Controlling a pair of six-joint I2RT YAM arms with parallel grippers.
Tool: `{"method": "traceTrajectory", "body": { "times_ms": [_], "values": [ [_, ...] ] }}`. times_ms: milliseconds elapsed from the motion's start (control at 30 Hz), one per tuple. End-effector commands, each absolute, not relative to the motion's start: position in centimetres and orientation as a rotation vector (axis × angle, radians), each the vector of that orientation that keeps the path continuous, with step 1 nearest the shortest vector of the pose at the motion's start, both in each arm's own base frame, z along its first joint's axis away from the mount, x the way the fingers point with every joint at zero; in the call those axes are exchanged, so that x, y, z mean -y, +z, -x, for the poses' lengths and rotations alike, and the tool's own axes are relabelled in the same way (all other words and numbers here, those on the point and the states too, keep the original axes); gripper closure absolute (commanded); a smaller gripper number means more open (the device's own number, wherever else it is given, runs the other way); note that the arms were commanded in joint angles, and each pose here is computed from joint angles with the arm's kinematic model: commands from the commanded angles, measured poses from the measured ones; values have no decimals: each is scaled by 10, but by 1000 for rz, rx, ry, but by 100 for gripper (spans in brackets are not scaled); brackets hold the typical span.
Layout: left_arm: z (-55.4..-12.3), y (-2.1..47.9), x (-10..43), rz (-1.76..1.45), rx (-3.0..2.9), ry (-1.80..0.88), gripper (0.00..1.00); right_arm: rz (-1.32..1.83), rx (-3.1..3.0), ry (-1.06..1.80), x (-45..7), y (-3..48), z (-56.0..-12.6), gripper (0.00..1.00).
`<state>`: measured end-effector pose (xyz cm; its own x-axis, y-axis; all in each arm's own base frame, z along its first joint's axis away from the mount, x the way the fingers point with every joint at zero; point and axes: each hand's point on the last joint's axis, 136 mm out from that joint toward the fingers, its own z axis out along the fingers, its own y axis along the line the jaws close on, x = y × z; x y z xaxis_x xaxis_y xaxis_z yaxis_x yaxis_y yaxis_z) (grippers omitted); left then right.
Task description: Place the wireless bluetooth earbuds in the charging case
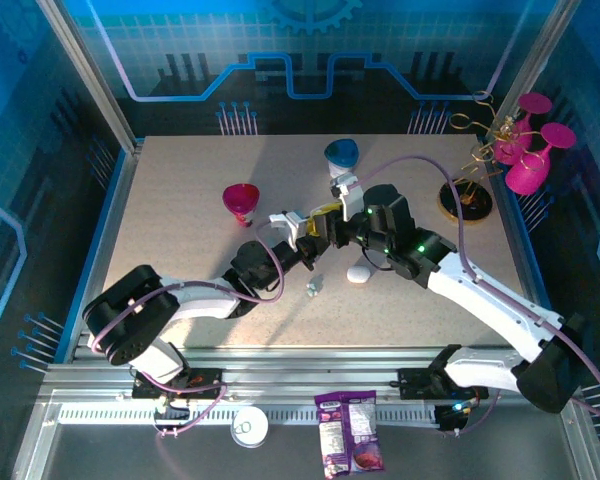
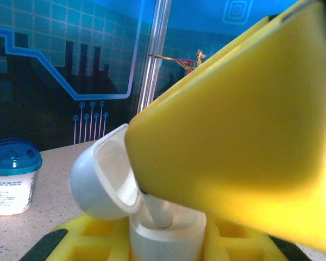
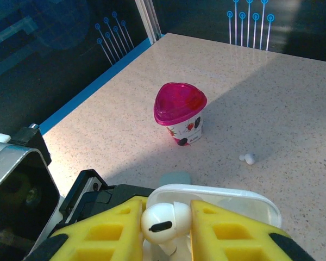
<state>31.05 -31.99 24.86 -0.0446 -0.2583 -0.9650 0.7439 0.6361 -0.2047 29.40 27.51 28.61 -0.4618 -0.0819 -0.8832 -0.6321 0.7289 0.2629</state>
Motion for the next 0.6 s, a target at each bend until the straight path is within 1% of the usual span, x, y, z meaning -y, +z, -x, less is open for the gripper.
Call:
{"method": "traceTrajectory", "body": {
  "times_ms": [0,300,467,567],
  "values": [
    [-306,286,318,-401,-1299,-881,100,550,-1974,759,-282,281,-289,75],
    [-308,292,314,-373,-1291,-881,100,548,-2008,766,-278,272,-282,76],
    [-304,299,312,-374,-1275,-886,100,503,-2028,703,-268,267,-288,75],
    [-303,302,311,-375,-1269,-885,100,478,-2034,659,-261,267,-292,74]
  ]
}}
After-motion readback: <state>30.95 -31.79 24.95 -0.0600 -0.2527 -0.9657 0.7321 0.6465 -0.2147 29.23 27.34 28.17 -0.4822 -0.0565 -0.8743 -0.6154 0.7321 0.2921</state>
